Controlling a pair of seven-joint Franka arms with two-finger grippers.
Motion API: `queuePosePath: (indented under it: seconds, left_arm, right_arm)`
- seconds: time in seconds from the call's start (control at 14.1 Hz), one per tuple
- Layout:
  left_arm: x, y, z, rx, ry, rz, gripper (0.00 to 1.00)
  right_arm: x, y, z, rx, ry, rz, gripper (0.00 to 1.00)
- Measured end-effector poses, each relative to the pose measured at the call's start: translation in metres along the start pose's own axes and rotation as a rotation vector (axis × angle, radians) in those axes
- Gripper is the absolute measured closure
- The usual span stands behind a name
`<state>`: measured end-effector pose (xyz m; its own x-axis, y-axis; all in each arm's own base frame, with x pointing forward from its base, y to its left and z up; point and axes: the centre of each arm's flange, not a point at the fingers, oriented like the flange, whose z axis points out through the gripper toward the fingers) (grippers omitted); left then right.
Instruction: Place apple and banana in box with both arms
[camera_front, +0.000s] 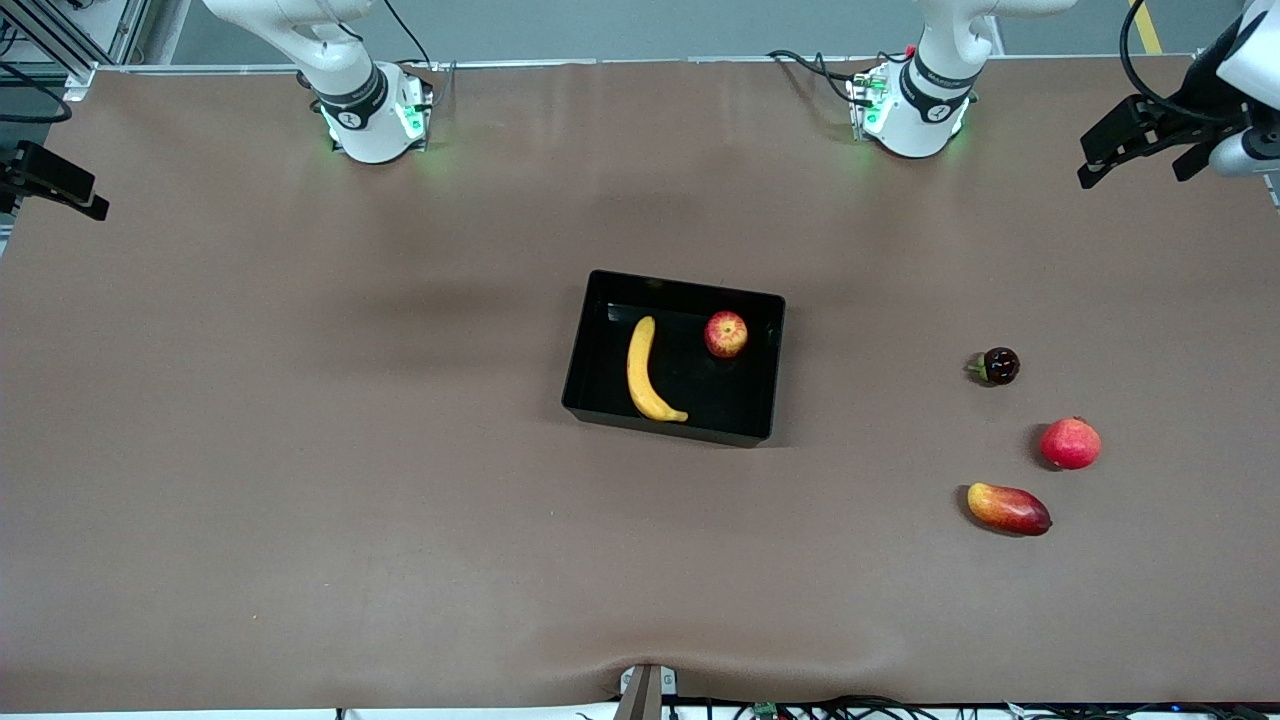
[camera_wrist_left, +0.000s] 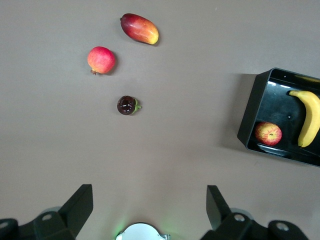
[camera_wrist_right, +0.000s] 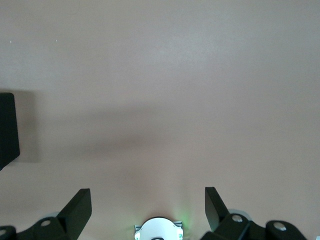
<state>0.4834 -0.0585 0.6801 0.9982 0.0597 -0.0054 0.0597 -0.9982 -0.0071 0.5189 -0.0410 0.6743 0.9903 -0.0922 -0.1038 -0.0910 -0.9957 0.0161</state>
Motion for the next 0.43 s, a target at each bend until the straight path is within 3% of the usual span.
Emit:
queuePosePath:
  seconds: [0.43]
  left_arm:
    - [-0.0005, 0.0008, 0.0, 0.001, -0.004, 0.001, 0.0]
  right_arm:
    - [-0.0001, 0.0005, 0.0001, 0.0, -0.001, 0.001, 0.0]
